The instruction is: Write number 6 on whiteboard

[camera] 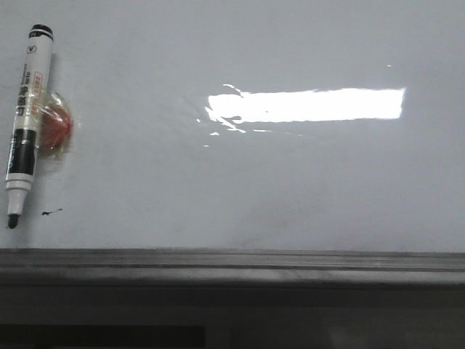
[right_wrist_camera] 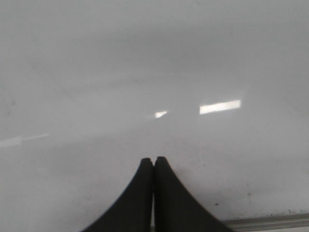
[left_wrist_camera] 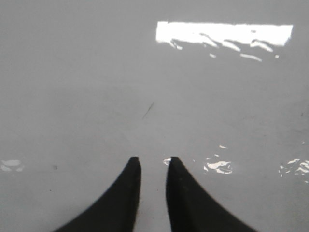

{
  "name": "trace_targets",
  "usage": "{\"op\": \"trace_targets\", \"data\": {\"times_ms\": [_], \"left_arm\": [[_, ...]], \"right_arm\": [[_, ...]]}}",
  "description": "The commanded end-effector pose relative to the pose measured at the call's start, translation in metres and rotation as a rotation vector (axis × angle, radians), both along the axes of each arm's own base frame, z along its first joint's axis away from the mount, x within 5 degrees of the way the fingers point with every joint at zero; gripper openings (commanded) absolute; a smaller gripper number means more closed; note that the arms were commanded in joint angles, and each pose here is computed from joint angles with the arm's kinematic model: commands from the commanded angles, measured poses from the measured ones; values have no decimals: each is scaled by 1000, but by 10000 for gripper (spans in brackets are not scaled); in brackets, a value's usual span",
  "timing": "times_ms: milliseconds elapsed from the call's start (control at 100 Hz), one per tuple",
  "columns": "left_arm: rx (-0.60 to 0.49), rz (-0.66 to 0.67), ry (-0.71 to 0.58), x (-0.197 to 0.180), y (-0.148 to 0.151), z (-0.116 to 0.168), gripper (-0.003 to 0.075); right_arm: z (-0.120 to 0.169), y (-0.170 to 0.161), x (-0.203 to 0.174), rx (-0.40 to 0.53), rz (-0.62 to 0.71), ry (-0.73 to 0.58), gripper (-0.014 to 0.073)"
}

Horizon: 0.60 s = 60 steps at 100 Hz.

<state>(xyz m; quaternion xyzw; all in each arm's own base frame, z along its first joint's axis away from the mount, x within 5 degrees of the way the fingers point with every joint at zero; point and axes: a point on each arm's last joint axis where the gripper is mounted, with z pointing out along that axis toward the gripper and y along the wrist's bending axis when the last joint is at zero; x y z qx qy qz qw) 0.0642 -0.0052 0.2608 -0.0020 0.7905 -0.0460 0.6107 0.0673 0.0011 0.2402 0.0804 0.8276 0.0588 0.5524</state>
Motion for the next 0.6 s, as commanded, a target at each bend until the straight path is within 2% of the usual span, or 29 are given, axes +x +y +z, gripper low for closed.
{"op": "trace_targets", "data": {"times_ms": [0,40,100,200,370,590], "left_arm": [[-18,1,-81,8,-1,15,393],[-28,4,-96,11,-1,14,463],[-67,8,-128,16,-1,12,506],[-116,18,-170,20,-1,13,483],[-45,6,-222,21,-1,17,452],[-62,-145,-227,19,-14,18,452]], "right_arm": [[18,-1,5,-3,-9,-100,-55],[20,-1,5,-5,-11,-118,-55],[21,-1,5,-8,-11,-130,-55],[21,-1,5,-8,-11,-132,-55],[21,-1,5,-8,-11,-132,-55],[21,-1,5,-8,-11,-132,-55]]}}
